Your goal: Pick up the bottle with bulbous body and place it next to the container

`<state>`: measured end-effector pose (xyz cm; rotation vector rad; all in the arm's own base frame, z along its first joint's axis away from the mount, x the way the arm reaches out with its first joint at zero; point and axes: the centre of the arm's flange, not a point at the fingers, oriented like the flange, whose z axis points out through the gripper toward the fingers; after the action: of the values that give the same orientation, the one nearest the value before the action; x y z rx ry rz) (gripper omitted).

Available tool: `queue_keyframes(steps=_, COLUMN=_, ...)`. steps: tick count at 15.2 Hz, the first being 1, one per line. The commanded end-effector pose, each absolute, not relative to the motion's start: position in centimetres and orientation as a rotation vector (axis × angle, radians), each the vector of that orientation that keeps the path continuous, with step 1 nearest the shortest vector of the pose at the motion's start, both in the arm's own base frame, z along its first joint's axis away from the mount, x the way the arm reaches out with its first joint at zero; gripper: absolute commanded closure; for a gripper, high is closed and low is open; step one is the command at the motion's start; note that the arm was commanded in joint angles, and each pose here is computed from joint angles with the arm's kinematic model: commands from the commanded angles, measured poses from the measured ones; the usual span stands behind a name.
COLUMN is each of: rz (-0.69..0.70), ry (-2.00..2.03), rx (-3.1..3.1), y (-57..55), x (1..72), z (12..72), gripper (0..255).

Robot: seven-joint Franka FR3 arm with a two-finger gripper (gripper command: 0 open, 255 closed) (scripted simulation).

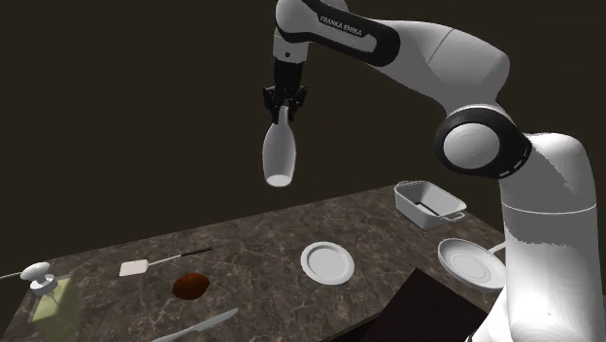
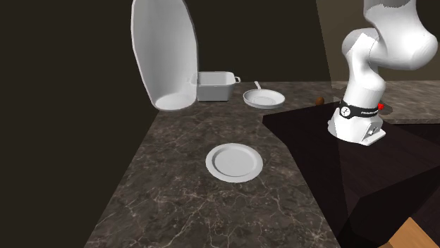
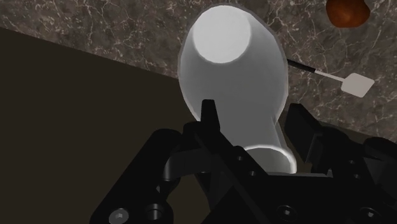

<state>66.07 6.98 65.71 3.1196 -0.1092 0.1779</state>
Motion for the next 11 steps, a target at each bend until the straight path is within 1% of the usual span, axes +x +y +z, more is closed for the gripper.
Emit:
queue_keyframes(steps=1, rz=0.178, ry=-0.11, rx=3.12, y=7.0, x=66.0, z=66.5, gripper=255)
queue_keyframes(steps=11, rz=0.178, ry=-0.11, rx=3.12, y=-3.9, x=58.6, z=66.5, gripper=255)
